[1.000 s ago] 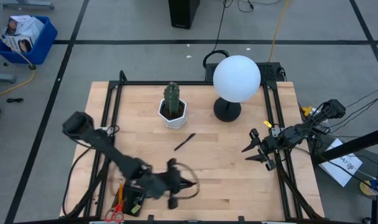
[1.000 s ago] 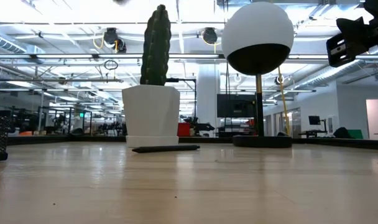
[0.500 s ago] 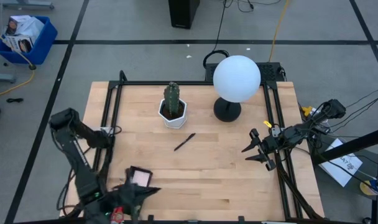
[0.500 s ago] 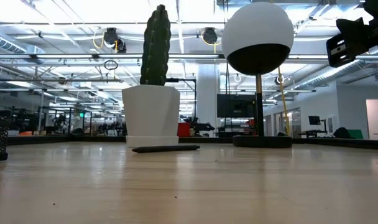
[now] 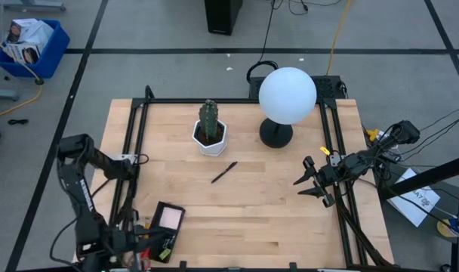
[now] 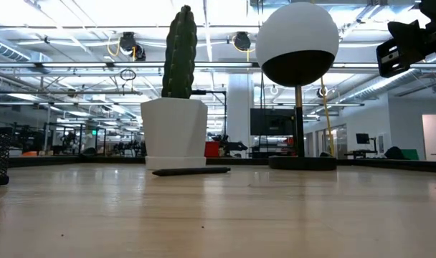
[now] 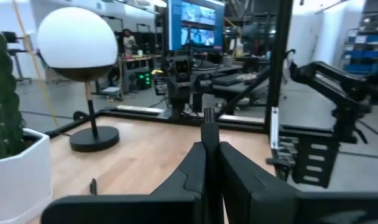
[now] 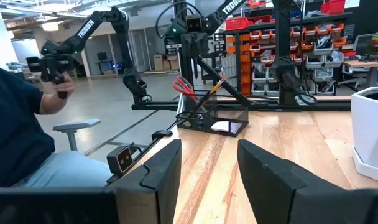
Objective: Pick and place office supplies into organizer
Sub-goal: Put the right pen in the desk organizer
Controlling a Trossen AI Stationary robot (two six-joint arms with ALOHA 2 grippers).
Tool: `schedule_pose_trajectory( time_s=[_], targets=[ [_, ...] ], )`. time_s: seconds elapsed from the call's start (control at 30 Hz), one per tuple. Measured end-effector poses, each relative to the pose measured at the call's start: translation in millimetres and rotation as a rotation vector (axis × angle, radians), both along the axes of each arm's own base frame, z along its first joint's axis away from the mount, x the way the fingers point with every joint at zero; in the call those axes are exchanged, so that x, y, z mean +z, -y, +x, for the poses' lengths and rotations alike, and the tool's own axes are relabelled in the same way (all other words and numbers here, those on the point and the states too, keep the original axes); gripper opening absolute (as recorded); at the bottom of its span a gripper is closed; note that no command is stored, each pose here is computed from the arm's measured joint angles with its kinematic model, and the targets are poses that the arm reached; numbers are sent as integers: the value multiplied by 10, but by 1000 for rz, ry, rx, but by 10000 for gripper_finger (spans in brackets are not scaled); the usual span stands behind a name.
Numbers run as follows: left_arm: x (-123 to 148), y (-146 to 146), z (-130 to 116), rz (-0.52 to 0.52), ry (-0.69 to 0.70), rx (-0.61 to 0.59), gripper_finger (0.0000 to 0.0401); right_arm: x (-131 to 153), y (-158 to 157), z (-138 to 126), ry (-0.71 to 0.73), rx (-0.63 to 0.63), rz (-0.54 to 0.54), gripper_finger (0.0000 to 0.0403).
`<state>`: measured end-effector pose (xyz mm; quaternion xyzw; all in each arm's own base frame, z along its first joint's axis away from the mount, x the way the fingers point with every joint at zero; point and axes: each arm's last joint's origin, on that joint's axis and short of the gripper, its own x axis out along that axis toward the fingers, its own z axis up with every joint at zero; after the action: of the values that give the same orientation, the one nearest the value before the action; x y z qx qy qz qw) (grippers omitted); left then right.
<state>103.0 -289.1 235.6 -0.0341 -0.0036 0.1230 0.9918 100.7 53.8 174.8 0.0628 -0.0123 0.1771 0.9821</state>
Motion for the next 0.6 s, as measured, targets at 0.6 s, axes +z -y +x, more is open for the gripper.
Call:
schedule_pose_trajectory(
  time_s=[0.6],
  targets=[
    [-340, -145, -174, -60, 5, -52, 26, 0, 0, 0, 0, 0, 0, 153]
  ],
)
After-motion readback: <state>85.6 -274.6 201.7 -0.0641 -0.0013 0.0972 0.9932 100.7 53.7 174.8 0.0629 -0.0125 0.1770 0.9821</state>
